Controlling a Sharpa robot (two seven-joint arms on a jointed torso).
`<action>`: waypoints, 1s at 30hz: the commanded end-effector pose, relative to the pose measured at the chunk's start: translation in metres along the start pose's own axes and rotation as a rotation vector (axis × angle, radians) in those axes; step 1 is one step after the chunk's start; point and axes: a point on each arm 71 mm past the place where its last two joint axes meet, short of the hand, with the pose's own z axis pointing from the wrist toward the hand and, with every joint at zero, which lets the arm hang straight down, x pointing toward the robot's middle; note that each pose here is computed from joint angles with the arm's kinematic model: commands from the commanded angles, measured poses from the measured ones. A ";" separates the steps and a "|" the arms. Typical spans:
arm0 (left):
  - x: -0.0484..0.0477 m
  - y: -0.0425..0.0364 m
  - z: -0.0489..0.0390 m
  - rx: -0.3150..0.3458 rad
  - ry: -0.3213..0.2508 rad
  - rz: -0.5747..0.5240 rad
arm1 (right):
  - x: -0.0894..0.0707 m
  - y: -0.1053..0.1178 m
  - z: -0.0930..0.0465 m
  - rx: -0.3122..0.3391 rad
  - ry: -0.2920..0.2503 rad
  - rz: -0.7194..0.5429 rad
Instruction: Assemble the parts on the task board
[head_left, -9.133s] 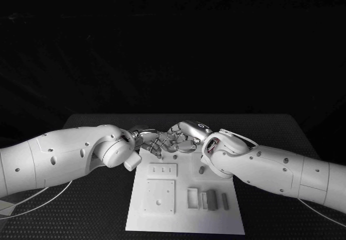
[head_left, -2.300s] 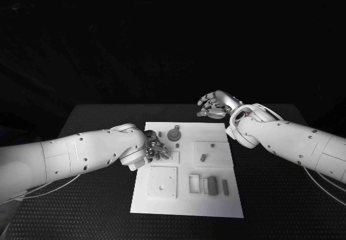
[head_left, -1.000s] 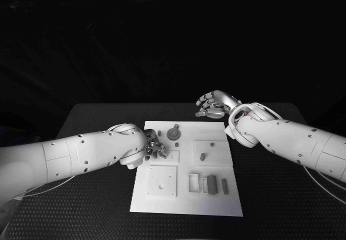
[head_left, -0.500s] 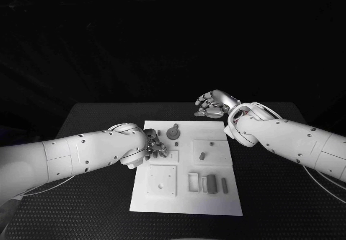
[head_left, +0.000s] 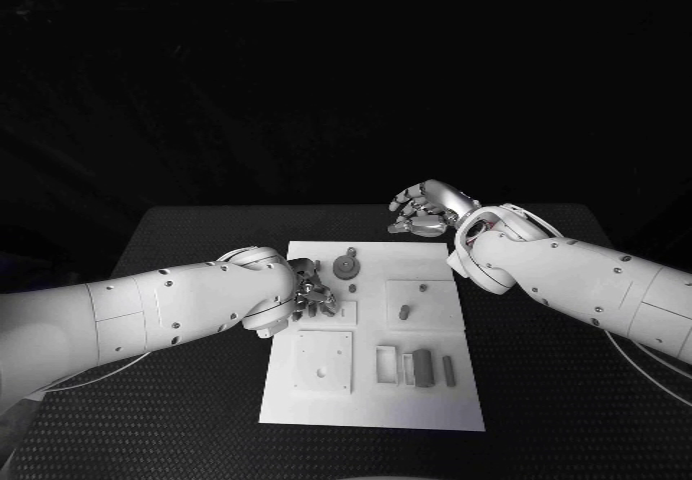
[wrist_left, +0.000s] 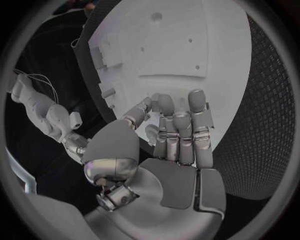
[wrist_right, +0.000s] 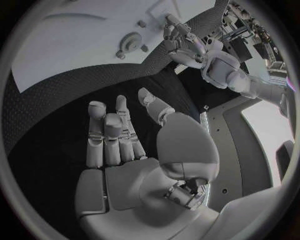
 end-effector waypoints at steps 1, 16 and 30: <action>0.0009 0.0001 0.0001 -0.001 0.010 0.018 | 0.001 0.002 0.000 -0.011 0.016 0.001; -0.0010 0.0031 0.0001 -0.004 0.000 0.049 | 0.002 0.002 0.000 -0.014 0.021 0.002; 0.0010 0.0009 0.0016 0.004 -0.016 0.063 | 0.002 0.003 0.000 -0.014 0.024 0.002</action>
